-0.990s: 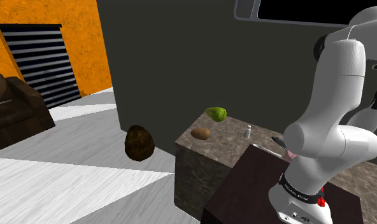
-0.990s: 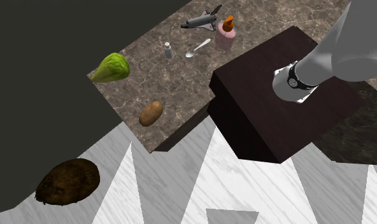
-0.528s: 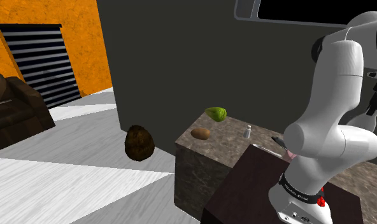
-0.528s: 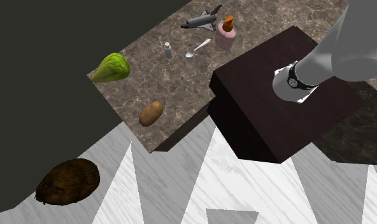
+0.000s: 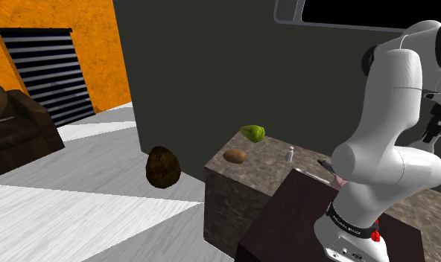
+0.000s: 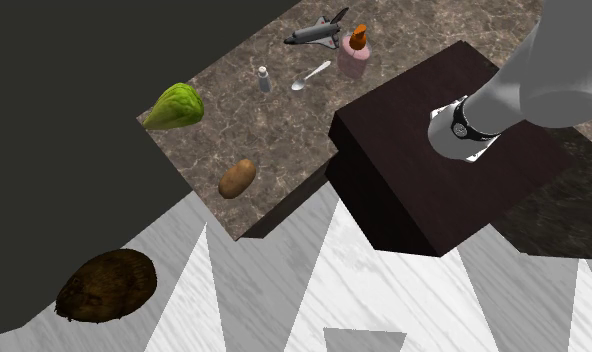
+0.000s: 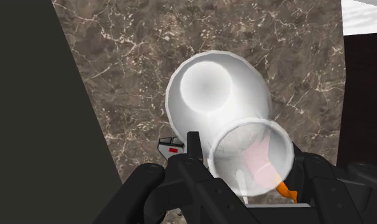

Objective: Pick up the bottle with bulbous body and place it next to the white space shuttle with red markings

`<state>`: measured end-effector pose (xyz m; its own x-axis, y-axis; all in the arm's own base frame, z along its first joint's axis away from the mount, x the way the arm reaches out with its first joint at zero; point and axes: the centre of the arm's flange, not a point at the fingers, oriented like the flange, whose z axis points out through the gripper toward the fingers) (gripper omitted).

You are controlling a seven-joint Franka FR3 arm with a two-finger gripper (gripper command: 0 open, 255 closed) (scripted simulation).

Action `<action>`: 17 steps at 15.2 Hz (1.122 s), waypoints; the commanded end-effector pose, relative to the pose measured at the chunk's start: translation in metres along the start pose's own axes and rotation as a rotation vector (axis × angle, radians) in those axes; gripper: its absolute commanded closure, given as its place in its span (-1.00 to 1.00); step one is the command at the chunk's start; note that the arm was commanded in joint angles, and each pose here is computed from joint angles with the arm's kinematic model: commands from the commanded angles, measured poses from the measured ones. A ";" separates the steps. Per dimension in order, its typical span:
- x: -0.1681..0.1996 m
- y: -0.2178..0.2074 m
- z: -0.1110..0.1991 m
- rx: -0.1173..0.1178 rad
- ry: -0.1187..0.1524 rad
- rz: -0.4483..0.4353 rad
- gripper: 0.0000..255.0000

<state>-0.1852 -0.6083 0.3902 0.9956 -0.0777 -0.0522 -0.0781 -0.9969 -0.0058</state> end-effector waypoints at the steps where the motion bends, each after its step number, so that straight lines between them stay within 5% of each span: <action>1: 0.001 0.001 0.011 -0.001 0.000 0.000 1.00; 17: 0.005 0.001 0.095 -0.001 0.000 0.000 1.00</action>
<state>-0.1850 -0.6083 0.2992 0.9956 -0.0776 -0.0521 -0.0781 -0.9969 -0.0059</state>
